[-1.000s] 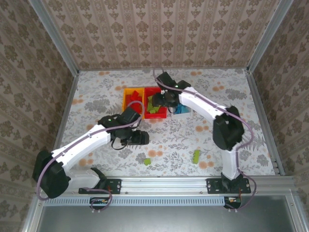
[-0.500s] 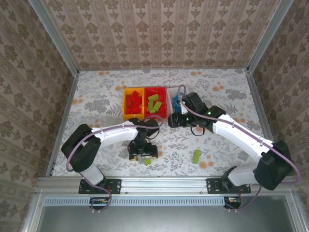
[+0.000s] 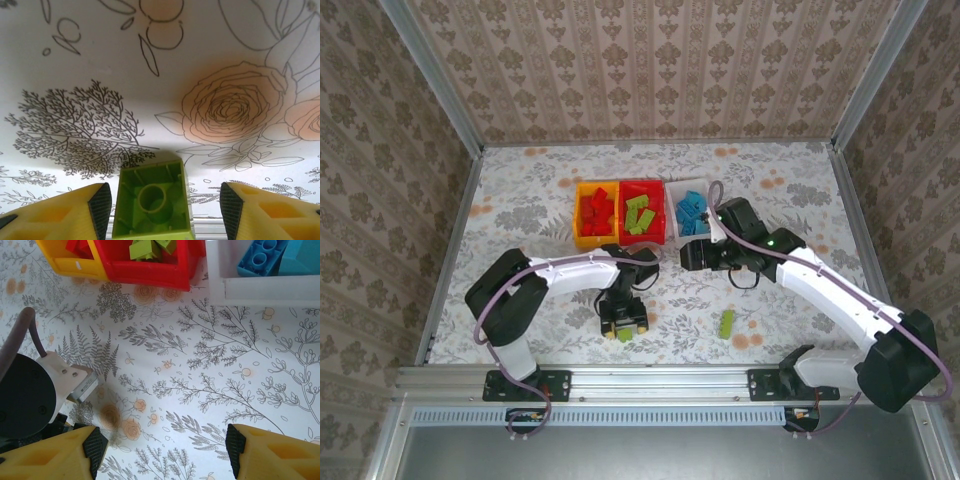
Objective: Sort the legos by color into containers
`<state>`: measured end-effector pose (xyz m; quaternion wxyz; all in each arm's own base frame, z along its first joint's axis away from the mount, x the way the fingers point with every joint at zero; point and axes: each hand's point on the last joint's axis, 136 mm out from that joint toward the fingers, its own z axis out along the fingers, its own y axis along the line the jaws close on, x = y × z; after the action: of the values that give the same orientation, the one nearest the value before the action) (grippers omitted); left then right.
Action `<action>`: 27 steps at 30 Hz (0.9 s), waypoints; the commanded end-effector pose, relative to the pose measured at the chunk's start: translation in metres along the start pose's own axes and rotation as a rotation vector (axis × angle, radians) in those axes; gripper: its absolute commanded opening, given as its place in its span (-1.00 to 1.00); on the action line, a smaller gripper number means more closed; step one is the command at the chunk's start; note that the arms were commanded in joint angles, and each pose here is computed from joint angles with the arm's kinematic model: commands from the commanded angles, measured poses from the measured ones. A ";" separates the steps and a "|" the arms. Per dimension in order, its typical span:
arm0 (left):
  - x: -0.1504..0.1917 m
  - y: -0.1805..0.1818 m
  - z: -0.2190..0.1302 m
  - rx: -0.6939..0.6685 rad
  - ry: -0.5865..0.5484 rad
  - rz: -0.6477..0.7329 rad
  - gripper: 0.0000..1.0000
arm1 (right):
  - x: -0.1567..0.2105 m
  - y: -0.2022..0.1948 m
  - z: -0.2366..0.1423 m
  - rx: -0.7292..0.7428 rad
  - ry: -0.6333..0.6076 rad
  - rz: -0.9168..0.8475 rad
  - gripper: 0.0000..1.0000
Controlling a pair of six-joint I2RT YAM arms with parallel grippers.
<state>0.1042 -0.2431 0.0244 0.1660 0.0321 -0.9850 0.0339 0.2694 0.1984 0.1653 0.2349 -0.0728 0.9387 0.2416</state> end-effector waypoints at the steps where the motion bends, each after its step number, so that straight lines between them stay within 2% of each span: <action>1: 0.008 0.002 0.000 -0.020 0.027 -0.030 0.20 | 0.008 0.002 -0.007 -0.030 0.013 -0.009 0.39; 6: 0.011 -0.001 0.000 -0.035 0.037 -0.016 0.11 | 0.013 0.000 -0.007 -0.038 0.018 0.003 0.39; 10: 0.012 -0.002 0.001 -0.043 0.041 -0.009 -0.06 | 0.016 -0.004 -0.007 -0.035 0.019 0.019 0.39; 14: 0.008 -0.004 -0.002 -0.051 0.017 0.004 -0.31 | 0.019 -0.006 -0.010 -0.038 0.019 0.029 0.38; 18: 0.000 -0.010 -0.013 -0.065 -0.032 0.036 -0.36 | 0.023 -0.005 -0.014 -0.054 0.022 0.024 0.38; 23: -0.020 -0.019 -0.054 -0.075 -0.148 0.075 -0.39 | 0.017 0.024 -0.034 -0.209 -0.040 -0.020 0.37; 27: -0.058 -0.029 -0.105 -0.034 -0.287 0.095 -0.38 | 0.003 0.043 -0.054 -0.302 -0.141 -0.036 0.38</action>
<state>0.1647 -0.2779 0.0857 0.0685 0.0010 -0.9965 0.0476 0.2368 0.1994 0.2004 0.2660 -0.0938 0.8997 0.3331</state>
